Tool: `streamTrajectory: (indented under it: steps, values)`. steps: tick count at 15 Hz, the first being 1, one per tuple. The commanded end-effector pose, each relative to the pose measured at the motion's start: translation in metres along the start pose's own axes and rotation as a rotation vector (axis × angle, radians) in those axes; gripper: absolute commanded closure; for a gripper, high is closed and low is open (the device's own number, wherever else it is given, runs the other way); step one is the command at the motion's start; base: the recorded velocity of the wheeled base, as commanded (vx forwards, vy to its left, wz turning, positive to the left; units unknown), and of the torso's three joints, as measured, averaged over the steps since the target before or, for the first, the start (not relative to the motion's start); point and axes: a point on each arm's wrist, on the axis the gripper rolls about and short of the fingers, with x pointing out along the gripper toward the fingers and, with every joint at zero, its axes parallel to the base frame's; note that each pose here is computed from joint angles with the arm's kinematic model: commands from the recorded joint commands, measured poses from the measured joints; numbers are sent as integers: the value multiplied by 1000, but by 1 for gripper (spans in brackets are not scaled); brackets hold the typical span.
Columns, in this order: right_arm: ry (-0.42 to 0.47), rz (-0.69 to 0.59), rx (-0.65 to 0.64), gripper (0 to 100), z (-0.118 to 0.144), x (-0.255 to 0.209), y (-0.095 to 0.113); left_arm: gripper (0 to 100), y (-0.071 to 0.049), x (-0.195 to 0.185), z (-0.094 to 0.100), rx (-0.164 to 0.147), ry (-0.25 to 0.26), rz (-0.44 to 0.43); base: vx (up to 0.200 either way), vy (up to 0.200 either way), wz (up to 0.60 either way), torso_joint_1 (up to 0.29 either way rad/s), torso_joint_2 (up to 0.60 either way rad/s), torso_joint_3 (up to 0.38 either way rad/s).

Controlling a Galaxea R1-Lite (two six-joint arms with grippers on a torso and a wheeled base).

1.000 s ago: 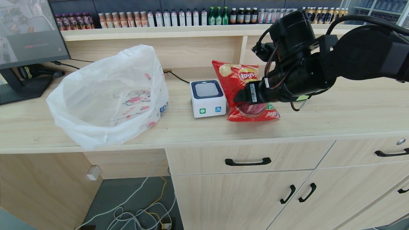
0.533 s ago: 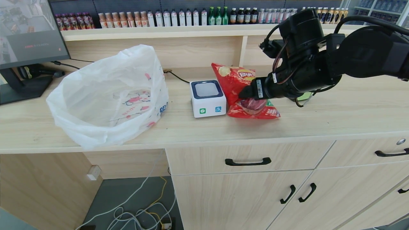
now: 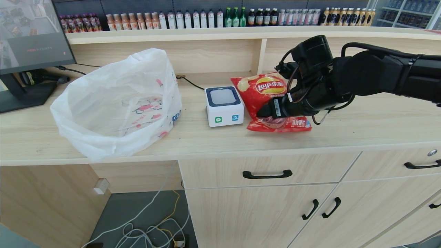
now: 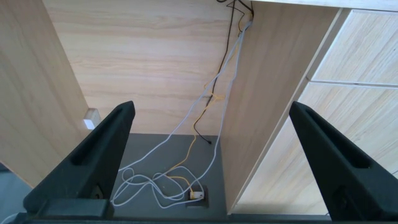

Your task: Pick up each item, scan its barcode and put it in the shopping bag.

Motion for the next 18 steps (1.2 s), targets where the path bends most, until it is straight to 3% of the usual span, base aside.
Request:
streamTrajectory:
  steps: [1,5,9,13,16,18]
  values:
    - [10,-3,0,0,-1,2,-1,0,0,0,0,-1,-1,0,0,0,0,0,0,0]
    - [-1,13,-9,0,0,-8,5,0,0,0,0,-1,-1,0,0,0,0,0,0,0]
    - [41,22,-6,0,-3,-23,13,0,0,0,0,-1,-4,0,0,0,0,0,0,0]
    - [3,53,-31,0,1,-44,23,0,0,0,0,-1,-4,0,0,0,0,0,0,0]
    - [76,46,-49,0,-6,-66,18,0,0,0,0,-1,-4,-1,0,0,0,0,0,0]
    - [66,54,-53,0,-5,-71,20,0,0,0,0,-1,-4,0,0,0,0,0,0,0]
